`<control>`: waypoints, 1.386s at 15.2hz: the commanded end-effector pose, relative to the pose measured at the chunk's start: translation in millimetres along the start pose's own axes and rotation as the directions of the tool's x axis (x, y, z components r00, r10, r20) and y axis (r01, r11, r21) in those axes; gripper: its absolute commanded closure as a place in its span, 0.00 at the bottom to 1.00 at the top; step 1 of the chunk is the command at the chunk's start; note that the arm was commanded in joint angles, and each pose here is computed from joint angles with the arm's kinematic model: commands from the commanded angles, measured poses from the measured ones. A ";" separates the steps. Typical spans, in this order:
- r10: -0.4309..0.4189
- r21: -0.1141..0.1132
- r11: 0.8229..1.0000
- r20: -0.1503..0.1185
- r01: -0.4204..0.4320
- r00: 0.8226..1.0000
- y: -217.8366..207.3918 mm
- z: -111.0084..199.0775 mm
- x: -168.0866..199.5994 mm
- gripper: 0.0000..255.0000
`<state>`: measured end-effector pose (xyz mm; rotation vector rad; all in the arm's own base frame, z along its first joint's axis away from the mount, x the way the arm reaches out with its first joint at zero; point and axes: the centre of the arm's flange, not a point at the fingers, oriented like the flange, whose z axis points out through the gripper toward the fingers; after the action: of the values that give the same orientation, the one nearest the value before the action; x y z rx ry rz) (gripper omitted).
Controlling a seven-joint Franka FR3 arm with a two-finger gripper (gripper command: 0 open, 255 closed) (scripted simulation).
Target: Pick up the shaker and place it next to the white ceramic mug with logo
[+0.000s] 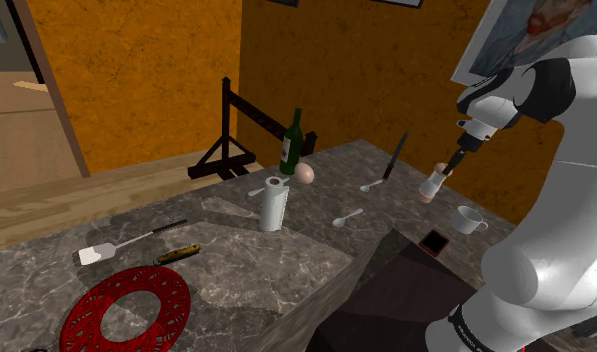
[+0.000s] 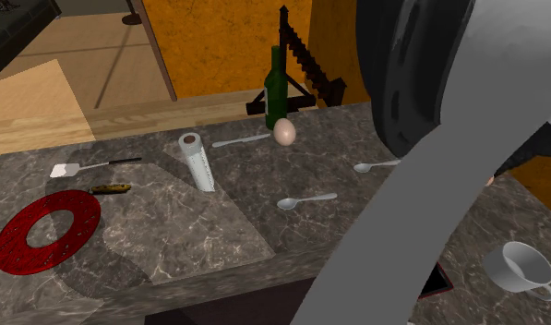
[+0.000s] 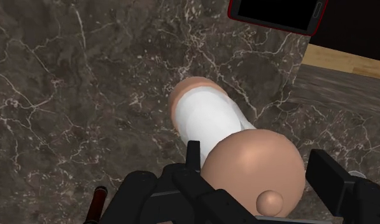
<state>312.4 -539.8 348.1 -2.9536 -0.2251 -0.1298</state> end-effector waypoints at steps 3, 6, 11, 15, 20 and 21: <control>0.000 -0.001 1.000 0.000 0.000 1.000 3.9 20.2 -3.5 1.00; 0.000 -0.001 1.000 0.000 0.000 1.000 6.6 35.7 -5.0 1.00; 0.000 -0.001 1.000 0.000 0.000 1.000 11.0 61.6 -7.7 1.00; 0.000 -0.001 1.000 0.000 0.000 1.000 14.0 79.5 -9.5 1.00; 0.000 -0.001 1.000 0.000 0.000 1.000 14.1 79.4 -9.5 1.00; 0.000 -0.001 1.000 0.000 0.000 1.000 14.1 79.4 -9.5 1.00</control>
<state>311.1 -540.4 266.8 -2.9540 -0.2251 -0.1300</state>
